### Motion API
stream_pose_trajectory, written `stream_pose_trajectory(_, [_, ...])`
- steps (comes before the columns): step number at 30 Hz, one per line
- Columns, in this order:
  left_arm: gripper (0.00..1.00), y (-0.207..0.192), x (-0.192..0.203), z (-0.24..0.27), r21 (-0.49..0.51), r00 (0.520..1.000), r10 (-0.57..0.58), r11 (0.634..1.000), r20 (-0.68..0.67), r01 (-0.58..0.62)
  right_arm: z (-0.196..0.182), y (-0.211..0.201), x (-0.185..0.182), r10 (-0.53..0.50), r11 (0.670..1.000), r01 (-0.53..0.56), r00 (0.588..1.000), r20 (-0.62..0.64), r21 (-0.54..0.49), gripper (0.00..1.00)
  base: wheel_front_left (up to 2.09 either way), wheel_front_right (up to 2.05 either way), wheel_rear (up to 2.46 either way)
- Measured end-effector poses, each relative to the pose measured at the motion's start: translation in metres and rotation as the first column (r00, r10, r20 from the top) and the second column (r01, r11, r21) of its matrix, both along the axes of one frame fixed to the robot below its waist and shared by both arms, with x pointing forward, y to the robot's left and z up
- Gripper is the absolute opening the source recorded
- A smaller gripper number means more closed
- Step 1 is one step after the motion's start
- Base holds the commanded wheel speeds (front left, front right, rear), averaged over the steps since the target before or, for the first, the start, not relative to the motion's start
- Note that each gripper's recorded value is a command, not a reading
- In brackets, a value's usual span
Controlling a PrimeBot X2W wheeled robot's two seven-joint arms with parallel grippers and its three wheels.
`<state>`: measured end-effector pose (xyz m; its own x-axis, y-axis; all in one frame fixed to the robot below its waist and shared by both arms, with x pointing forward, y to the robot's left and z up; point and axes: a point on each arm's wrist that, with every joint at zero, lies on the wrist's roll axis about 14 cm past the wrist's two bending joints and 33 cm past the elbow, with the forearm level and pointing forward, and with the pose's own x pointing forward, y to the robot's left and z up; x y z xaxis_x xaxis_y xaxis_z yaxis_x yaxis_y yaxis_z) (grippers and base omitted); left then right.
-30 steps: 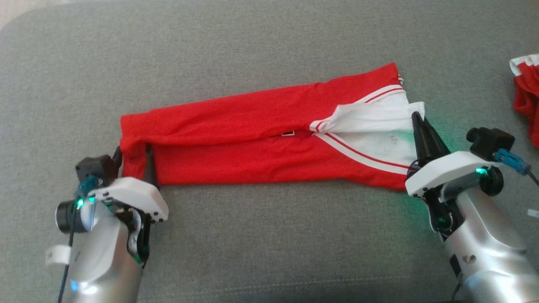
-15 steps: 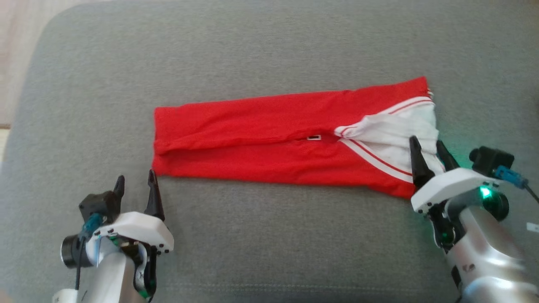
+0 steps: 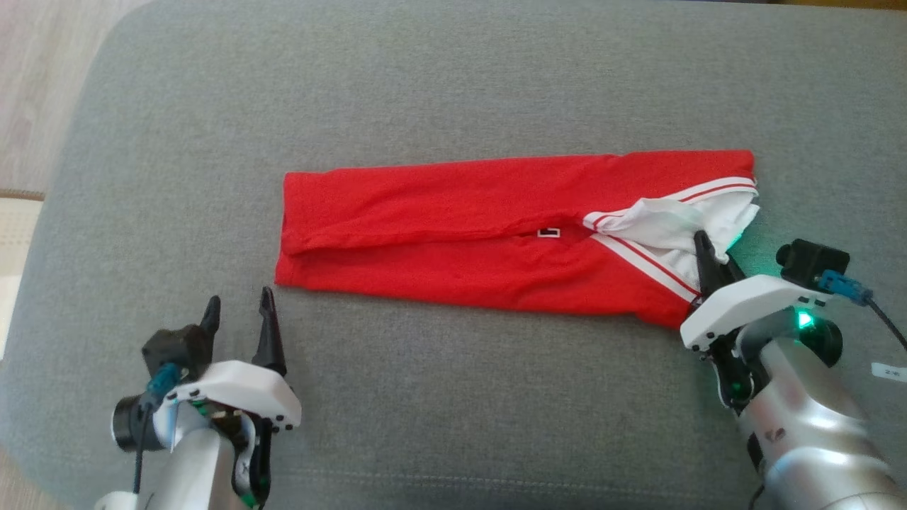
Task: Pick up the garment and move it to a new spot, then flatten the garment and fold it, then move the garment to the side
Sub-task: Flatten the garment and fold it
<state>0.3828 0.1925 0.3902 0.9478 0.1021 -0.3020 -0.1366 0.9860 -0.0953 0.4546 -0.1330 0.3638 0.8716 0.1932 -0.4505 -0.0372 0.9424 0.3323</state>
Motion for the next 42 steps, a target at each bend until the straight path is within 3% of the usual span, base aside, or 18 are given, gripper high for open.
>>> stream_pose_trajectory(11, [1.00, -0.038, 0.009, 0.002, -0.036, 0.995, -0.102, 0.994, 0.012, 0.102, 0.027, -0.068, 0.006, -0.132, 0.989, 0.139, 0.985, 0.114, -0.059, 0.00, 0.00, 0.00, 0.00])
stream_pose_trajectory(16, [1.00, -0.048, 0.009, 0.005, -0.050, 0.992, -0.121, 0.991, 0.021, 0.122, 0.056, -0.046, 0.017, -0.063, 0.996, 0.075, 0.975, 0.211, -0.050, 0.00, 0.00, 0.00, 0.00])
stream_pose_trajectory(21, [1.00, -0.054, 0.004, 0.008, -0.055, 0.990, -0.140, 0.988, 0.026, 0.141, 0.091, 0.027, 0.022, 0.116, 0.993, -0.115, 0.940, 0.322, -0.020, 0.00, 0.00, 0.00, 0.00])
stream_pose_trajectory(26, [1.00, -0.052, -0.013, 0.004, -0.056, 0.991, -0.135, 0.989, 0.006, 0.135, 0.108, 0.110, 0.005, 0.324, 0.938, -0.347, 0.883, 0.339, 0.008, 0.00, 0.00, 0.00, 0.00])
stream_pose_trajectory(31, [1.00, -0.044, -0.029, 0.002, -0.060, 0.994, -0.109, 0.992, -0.006, 0.109, 0.099, 0.167, -0.024, 0.474, 0.863, -0.504, 0.831, 0.292, 0.033, 0.00, 0.00, 0.00, 0.00])
stream_pose_trajectory(35, [1.00, -0.035, -0.039, 0.003, -0.059, 0.997, -0.073, 0.996, -0.007, 0.072, 0.095, 0.198, -0.034, 0.545, 0.816, -0.577, 0.791, 0.278, 0.042, 0.00, 0.00, 0.00, 0.00])
stream_pose_trajectory(40, [1.00, -0.021, -0.051, 0.004, -0.053, 1.000, -0.019, 0.998, -0.012, 0.018, 0.086, 0.223, -0.038, 0.597, 0.779, -0.626, 0.761, 0.254, 0.041, 0.00, 0.00, 0.00, 0.00])
stream_pose_trajectory(41, [1.00, -0.018, -0.052, 0.004, -0.055, 1.000, -0.008, 0.998, -0.012, 0.007, 0.086, 0.227, -0.036, 0.599, 0.777, -0.629, 0.758, 0.259, 0.043, 0.19, 0.00, 0.00, 0.00])
stream_pose_trajectory(42, [1.00, -0.015, -0.054, 0.005, -0.054, 1.000, 0.002, 0.999, -0.012, -0.002, 0.088, 0.231, -0.034, 0.599, 0.773, -0.632, 0.755, 0.268, 0.051, 0.65, 0.00, 0.00, 0.00])
